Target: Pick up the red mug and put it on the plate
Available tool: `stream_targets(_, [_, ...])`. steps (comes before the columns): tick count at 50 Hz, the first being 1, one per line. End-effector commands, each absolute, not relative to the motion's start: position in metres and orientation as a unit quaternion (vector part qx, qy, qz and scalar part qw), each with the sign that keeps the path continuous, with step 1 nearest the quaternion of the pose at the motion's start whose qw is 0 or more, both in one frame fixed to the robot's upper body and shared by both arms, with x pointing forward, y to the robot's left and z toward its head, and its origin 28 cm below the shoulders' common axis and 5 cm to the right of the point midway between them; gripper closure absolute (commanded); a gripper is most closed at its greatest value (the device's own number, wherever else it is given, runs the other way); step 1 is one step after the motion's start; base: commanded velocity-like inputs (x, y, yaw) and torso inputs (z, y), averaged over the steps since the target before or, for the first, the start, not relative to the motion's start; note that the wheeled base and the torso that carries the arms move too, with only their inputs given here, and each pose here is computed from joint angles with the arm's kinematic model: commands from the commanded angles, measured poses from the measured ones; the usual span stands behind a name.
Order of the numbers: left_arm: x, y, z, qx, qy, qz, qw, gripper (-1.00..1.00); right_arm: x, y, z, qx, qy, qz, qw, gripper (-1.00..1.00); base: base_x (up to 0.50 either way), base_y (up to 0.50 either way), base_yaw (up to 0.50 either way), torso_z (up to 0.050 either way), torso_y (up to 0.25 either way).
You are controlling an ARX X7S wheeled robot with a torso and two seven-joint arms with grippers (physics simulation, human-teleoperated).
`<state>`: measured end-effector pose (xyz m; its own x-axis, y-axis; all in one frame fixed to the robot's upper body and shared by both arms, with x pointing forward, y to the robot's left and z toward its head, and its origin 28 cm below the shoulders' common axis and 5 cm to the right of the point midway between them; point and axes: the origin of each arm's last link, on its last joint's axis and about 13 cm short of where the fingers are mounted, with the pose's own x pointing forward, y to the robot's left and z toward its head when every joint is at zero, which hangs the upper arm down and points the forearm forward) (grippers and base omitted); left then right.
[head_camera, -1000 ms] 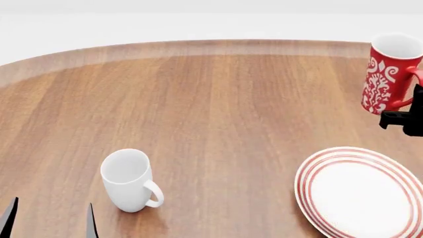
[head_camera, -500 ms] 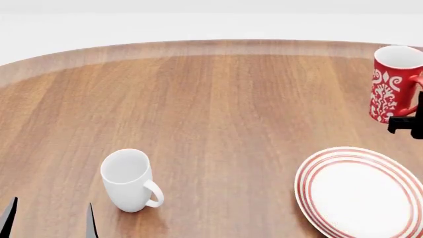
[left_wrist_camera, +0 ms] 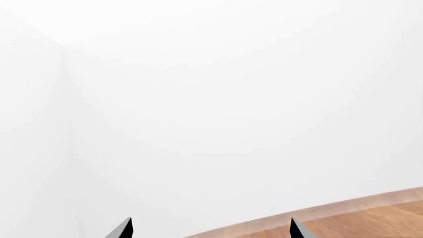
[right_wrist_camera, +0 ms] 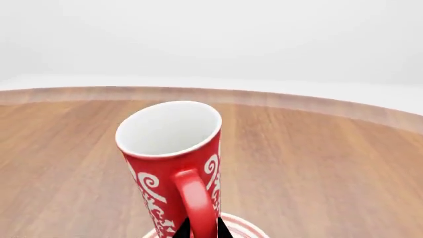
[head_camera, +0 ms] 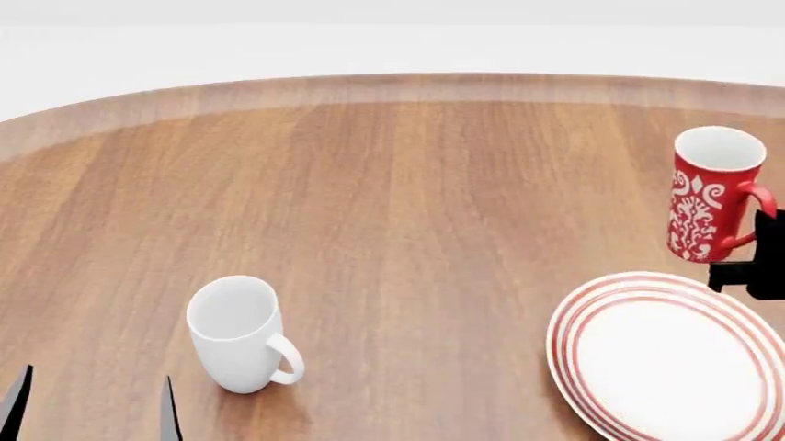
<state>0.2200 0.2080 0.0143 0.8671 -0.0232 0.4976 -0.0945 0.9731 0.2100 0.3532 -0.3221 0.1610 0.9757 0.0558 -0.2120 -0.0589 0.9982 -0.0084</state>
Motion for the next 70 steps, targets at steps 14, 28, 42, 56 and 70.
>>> stream_targets(14, [0.22,0.208,0.014,0.117,-0.258,0.018,0.959,-1.0,0.352,-0.32,0.128,0.001,0.051,0.048,0.998,1.0,0.0,0.0,0.0,0.0,0.0])
stream_targets(28, [0.22,0.208,0.014,0.12,-0.258,0.019,0.958,-1.0,0.346,-0.319,0.114,0.027,0.025,0.034,0.999,1.0,0.0,0.0,0.0,0.0,0.001])
stream_targets(42, [0.22,0.208,0.014,0.121,-0.26,0.018,0.958,-1.0,0.34,-0.316,0.099,0.044,0.035,0.019,0.998,1.0,0.0,0.0,0.0,0.0,0.0])
stream_targets(56, [0.22,0.208,0.014,0.124,-0.259,0.018,0.958,-1.0,0.338,-0.316,0.095,0.023,0.055,0.009,0.998,1.0,0.0,0.0,0.0,0.0,0.001])
stream_targets(70, [0.22,0.208,0.014,0.123,-0.263,0.017,0.957,-1.0,0.338,-0.316,0.094,0.017,0.062,-0.013,0.998,1.0,0.0,0.0,0.0,0.0,0.0])
